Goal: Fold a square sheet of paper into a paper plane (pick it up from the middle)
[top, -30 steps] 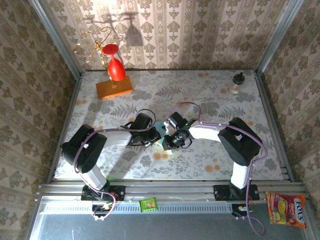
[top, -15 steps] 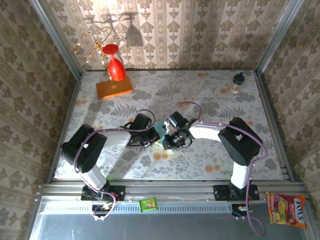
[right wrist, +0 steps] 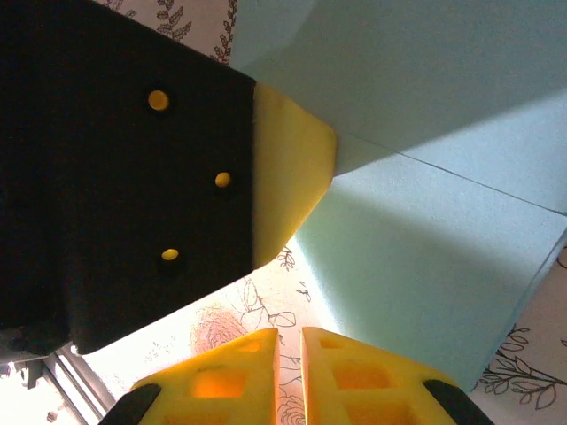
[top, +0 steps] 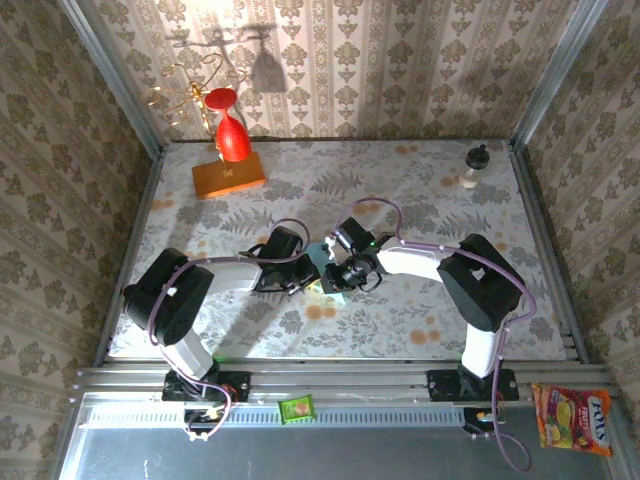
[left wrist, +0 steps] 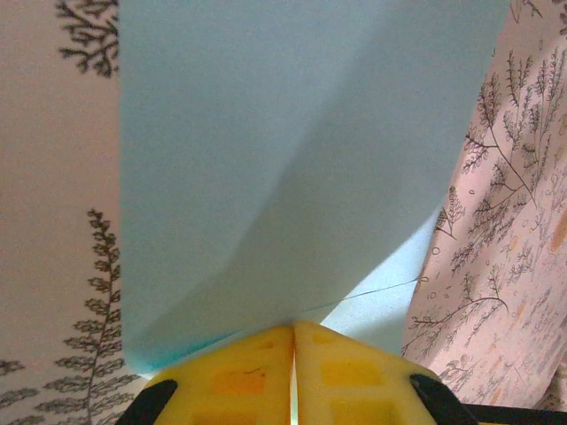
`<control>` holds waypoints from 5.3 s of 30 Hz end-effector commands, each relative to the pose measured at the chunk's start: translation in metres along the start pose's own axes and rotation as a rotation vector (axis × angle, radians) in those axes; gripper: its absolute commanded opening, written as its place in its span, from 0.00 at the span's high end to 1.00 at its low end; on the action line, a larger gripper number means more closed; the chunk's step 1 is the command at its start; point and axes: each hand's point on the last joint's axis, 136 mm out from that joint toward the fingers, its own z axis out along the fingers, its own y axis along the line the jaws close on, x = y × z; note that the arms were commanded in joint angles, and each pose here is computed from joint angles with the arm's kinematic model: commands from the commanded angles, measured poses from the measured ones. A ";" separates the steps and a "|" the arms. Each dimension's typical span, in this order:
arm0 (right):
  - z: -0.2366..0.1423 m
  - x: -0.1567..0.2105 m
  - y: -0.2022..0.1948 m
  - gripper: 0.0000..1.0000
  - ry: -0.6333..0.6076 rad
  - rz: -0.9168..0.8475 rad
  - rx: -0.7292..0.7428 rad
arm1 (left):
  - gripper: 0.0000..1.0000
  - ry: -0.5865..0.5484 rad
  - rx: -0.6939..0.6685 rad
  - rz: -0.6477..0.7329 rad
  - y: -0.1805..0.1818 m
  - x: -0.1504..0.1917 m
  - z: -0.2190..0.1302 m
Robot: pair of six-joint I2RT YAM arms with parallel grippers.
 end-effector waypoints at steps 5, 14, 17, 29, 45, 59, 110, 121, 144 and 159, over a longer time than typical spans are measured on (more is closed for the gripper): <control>0.006 -0.002 -0.007 0.83 0.028 0.022 0.019 | 0.90 0.020 -0.070 -0.006 0.022 0.005 0.004; 0.008 -0.002 -0.016 0.83 0.031 0.034 0.038 | 0.90 0.027 -0.070 -0.006 0.023 0.006 0.005; 0.009 -0.001 -0.018 0.83 0.034 0.036 0.042 | 0.90 0.028 -0.069 -0.005 0.022 0.006 0.006; 0.014 0.006 -0.028 0.83 0.062 0.056 0.072 | 0.90 0.022 -0.045 0.021 0.009 0.001 0.003; 0.019 0.011 -0.034 0.85 0.078 0.090 0.086 | 0.90 -0.013 0.010 0.071 -0.019 0.005 -0.011; 0.018 0.011 -0.035 0.85 0.078 0.098 0.087 | 0.92 -0.002 -0.081 0.017 0.013 0.010 0.002; -0.010 0.047 -0.044 0.89 0.129 0.092 -0.052 | 0.94 0.079 -0.289 -0.025 0.083 0.021 0.014; -0.039 0.039 -0.038 0.87 0.018 0.089 -0.108 | 0.94 0.085 -0.250 0.018 0.068 0.016 0.015; -0.001 0.002 -0.043 0.89 0.027 0.062 0.030 | 0.93 0.086 -0.061 0.221 0.005 -0.001 0.013; 0.010 0.021 -0.063 0.92 0.082 0.132 0.093 | 0.92 0.007 0.021 0.250 -0.033 0.006 0.008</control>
